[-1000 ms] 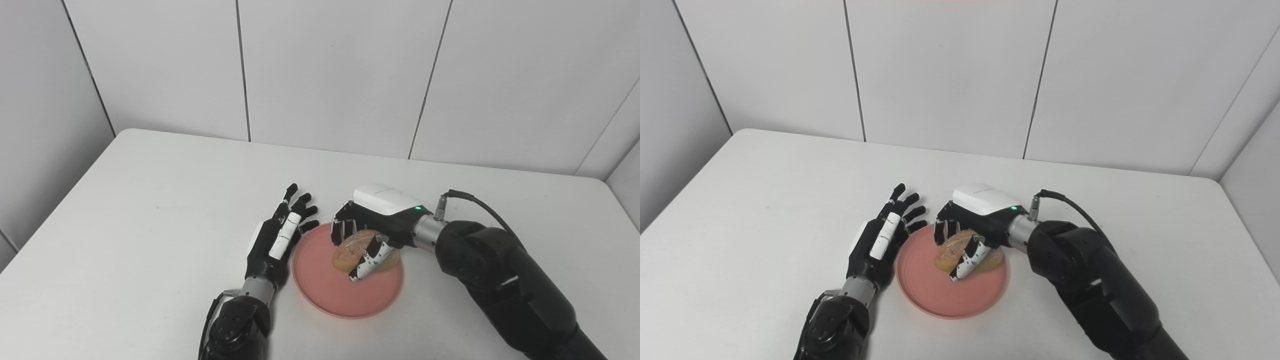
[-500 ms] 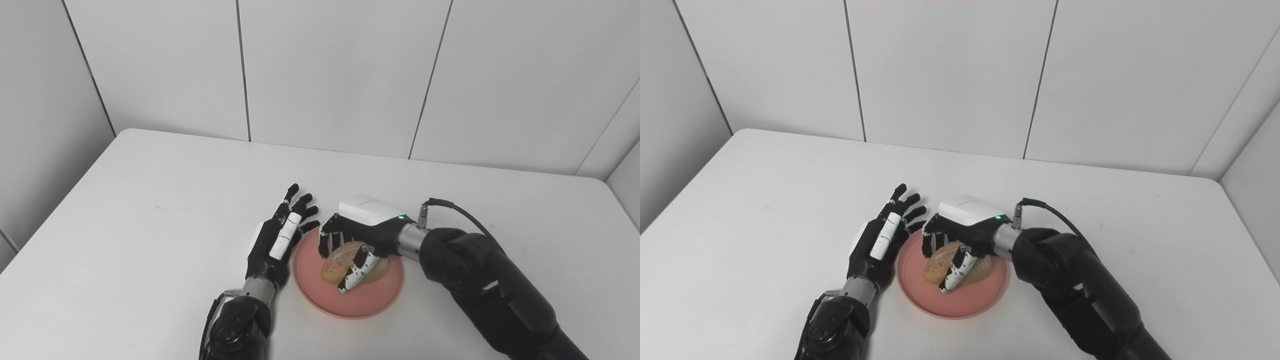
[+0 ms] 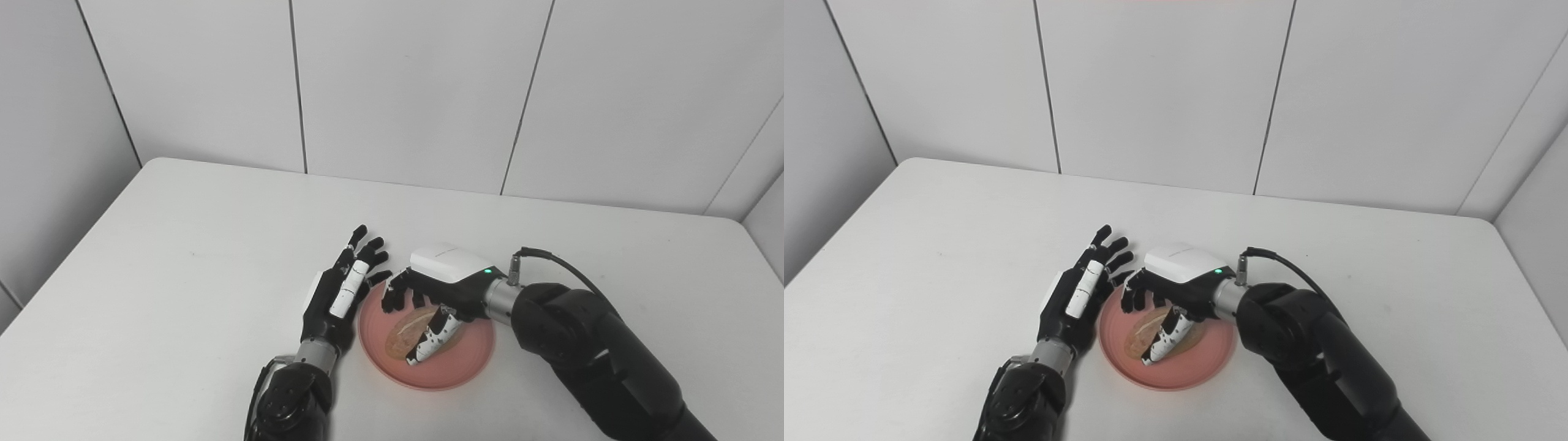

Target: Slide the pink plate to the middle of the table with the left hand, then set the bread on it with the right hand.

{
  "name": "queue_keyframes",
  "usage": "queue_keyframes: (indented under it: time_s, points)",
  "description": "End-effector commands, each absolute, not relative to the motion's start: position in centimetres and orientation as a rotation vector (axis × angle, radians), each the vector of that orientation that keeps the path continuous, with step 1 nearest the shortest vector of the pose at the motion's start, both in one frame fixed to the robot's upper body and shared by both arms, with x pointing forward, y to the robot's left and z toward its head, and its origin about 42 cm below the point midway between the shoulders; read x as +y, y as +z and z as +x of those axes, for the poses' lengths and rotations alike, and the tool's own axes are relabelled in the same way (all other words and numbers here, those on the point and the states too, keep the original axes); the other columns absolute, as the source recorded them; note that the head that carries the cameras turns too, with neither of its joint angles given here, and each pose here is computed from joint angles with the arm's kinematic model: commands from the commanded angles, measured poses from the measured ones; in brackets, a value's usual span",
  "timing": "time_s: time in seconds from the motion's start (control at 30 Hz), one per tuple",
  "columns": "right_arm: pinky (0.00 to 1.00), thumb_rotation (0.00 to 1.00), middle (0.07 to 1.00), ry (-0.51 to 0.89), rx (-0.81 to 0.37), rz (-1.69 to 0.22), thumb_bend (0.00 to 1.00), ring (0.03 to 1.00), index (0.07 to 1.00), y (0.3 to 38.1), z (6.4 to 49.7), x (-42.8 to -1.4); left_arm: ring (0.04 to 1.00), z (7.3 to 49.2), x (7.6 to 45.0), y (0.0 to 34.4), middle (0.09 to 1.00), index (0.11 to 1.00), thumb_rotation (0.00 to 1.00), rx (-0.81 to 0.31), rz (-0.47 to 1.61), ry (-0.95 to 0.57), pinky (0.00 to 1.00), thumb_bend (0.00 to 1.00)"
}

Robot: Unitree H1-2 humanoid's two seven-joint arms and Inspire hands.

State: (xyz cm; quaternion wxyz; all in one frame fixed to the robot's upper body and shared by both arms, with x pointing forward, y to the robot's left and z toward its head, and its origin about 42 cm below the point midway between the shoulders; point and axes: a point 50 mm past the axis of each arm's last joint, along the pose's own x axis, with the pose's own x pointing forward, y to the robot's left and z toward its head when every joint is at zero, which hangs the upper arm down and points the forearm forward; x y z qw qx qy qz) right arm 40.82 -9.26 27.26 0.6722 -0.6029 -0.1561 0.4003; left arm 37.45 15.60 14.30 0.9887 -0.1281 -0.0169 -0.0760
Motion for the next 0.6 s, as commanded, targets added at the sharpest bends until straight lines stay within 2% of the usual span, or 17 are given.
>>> queue_keyframes:
  time_s: [0.0,0.1,0.17,0.33,0.43,0.57]
  points:
    - [0.64,0.38,0.733,0.855,-0.416,-1.391,1.0,0.7,0.713,29.4,40.8,-9.5,0.86,37.4,15.4,14.0,0.888,0.93,0.71,-0.015,-0.271,-0.158,0.75,0.91]
    - [0.82,0.45,0.828,0.861,-0.379,-1.423,1.0,0.847,0.774,29.8,40.5,-9.8,0.874,37.4,15.5,14.0,0.896,0.939,0.71,-0.012,-0.263,-0.161,0.75,0.89]
    - [0.88,0.47,0.865,0.869,-0.363,-1.439,1.0,0.893,0.8,30.0,40.2,-9.9,0.866,37.4,15.5,14.0,0.895,0.942,0.72,-0.011,-0.258,-0.163,0.74,0.89]
    - [0.9,0.47,0.89,0.881,-0.357,-1.484,1.0,0.915,0.812,30.5,39.8,-10.0,0.866,37.3,15.6,14.0,0.895,0.95,0.72,-0.007,-0.257,-0.171,0.74,0.9]
    - [0.9,0.45,0.89,0.885,-0.362,-1.503,1.0,0.911,0.802,31.0,39.5,-10.1,0.861,37.3,15.6,14.1,0.896,0.955,0.72,-0.003,-0.26,-0.173,0.77,0.91]
    - [0.9,0.45,0.889,0.868,-0.35,-1.472,1.0,0.911,0.79,32.0,39.1,-10.6,0.856,37.3,15.7,14.1,0.894,0.952,0.72,-0.002,-0.262,-0.171,0.76,0.91]
